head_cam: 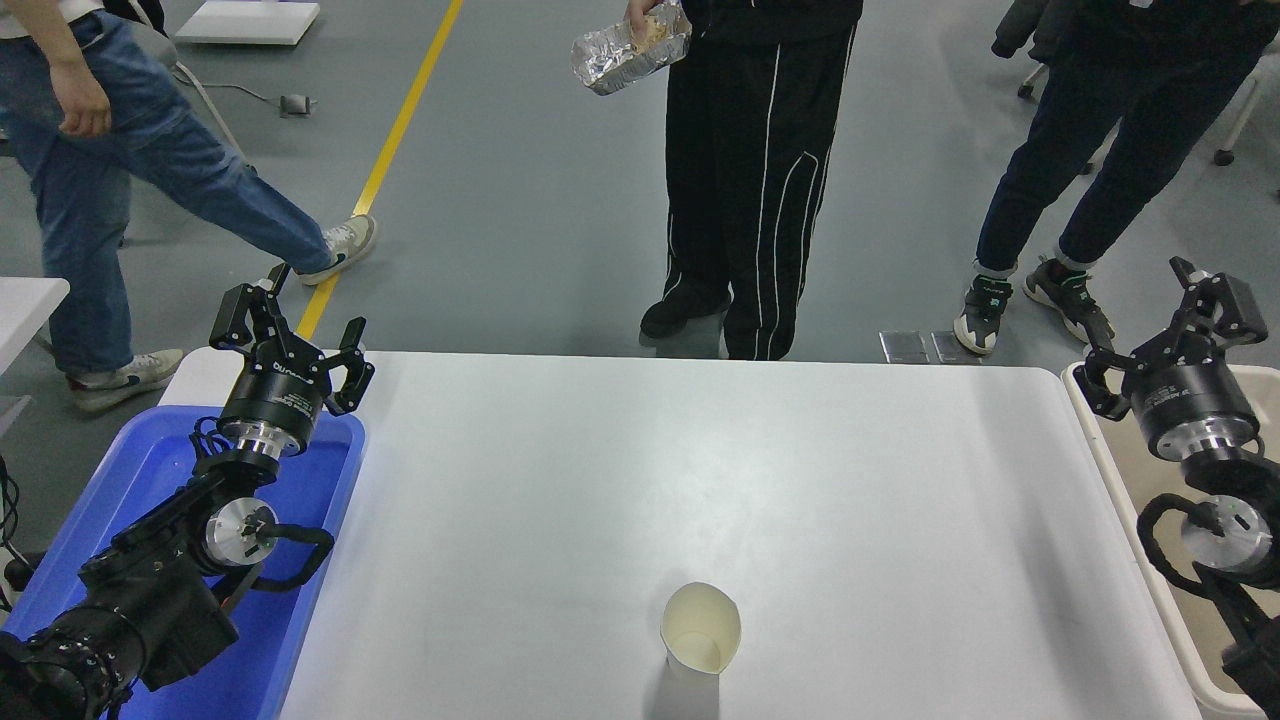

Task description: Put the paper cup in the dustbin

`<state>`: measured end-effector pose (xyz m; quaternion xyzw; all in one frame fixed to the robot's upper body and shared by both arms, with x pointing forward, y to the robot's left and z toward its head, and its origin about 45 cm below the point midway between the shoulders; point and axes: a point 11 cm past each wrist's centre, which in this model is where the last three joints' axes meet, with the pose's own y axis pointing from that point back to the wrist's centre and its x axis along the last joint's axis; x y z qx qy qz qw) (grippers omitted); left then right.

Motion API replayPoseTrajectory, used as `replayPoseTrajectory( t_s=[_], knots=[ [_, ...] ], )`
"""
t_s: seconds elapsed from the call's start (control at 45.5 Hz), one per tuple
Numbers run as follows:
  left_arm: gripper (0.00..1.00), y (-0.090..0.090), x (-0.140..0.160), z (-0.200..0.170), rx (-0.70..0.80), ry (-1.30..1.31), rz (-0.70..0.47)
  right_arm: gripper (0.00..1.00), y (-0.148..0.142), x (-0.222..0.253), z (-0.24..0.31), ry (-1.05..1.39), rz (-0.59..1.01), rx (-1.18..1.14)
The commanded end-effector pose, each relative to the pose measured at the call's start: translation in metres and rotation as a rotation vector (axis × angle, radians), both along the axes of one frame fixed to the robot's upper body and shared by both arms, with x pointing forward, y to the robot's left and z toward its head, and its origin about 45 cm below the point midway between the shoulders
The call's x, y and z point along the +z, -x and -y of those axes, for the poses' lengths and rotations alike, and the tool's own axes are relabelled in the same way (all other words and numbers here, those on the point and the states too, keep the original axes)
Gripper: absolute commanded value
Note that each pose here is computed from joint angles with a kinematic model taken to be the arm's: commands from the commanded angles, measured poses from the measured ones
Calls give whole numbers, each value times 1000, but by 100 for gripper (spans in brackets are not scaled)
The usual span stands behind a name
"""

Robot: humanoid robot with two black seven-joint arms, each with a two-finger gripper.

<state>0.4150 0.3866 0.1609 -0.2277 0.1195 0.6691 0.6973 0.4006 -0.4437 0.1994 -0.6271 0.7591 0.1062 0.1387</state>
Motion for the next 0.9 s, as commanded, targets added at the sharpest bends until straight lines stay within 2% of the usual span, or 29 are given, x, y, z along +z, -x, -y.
replayPoseTrajectory(
  t_s=[0.0, 0.308, 0.462, 0.637, 0.659, 0.879],
  knots=[
    [100, 0, 0, 0, 0, 0, 0, 99, -6, 3, -5, 1, 6, 10],
    [100, 0, 0, 0, 0, 0, 0, 99, -41, 10, -39, 211, -80, 155],
    [100, 0, 0, 0, 0, 0, 0, 99, -61, 31, -48, 499, -146, 288],
    [100, 0, 0, 0, 0, 0, 0, 99, -82, 53, -90, 867, -204, 517],
    [100, 0, 0, 0, 0, 0, 0, 99, -87, 63, -97, 972, -214, 565],
    [100, 0, 0, 0, 0, 0, 0, 99, -110, 116, -149, 1300, -170, 723]
  ],
)
